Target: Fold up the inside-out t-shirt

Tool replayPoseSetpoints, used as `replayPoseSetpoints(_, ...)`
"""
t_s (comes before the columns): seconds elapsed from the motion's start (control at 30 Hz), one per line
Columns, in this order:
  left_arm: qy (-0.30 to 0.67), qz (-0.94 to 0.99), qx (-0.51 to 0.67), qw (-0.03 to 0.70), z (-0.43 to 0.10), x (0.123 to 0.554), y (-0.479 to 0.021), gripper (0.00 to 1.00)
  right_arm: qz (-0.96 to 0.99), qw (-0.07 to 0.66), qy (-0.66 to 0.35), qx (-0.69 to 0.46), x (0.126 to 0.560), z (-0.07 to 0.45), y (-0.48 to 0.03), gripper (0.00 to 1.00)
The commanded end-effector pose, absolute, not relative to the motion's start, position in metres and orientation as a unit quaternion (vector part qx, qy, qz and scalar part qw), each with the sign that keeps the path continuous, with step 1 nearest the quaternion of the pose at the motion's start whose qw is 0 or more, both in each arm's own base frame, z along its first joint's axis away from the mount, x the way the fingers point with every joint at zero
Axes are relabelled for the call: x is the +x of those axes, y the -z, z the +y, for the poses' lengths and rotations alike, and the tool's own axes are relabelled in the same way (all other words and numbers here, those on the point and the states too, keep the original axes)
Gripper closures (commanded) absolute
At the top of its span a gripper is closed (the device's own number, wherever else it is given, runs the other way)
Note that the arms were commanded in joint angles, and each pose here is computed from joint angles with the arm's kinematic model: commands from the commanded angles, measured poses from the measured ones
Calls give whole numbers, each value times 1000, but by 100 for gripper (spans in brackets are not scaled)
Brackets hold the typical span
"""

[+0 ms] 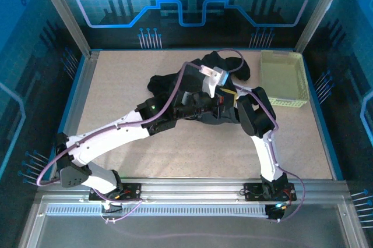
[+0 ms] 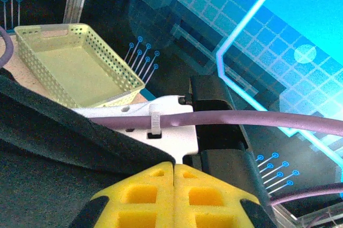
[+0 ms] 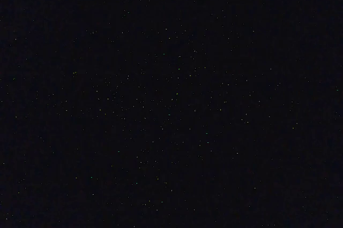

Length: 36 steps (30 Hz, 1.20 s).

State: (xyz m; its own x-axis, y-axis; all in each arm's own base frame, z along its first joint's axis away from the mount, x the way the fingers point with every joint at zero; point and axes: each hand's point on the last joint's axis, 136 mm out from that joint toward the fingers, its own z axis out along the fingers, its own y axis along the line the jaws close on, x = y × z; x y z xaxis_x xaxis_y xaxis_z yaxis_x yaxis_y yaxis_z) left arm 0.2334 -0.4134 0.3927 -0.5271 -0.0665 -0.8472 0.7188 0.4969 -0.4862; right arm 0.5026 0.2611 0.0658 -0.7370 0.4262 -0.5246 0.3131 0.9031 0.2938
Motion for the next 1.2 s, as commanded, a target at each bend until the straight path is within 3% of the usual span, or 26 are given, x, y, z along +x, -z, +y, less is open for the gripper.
replayPoseSetpoints(0.0, 564, 636, 254, 461, -407, 173, -495, 100, 948, 246, -21, 199, 487, 251, -29, 5)
replayPoseSetpoints(0.33, 478, 684, 176, 522, -346, 221, -468, 100, 951, 212, 15, 224, 468, 222, -12, 9)
replayPoseSetpoints(0.77, 321, 759, 57, 564, -252, 314, -421, 100, 940, 185, 78, 276, 400, 165, -23, 8)
replayPoseSetpoints(1.17, 366, 757, 73, 536, -268, 315, -415, 100, 949, 151, 117, 251, 406, 173, 1, 0)
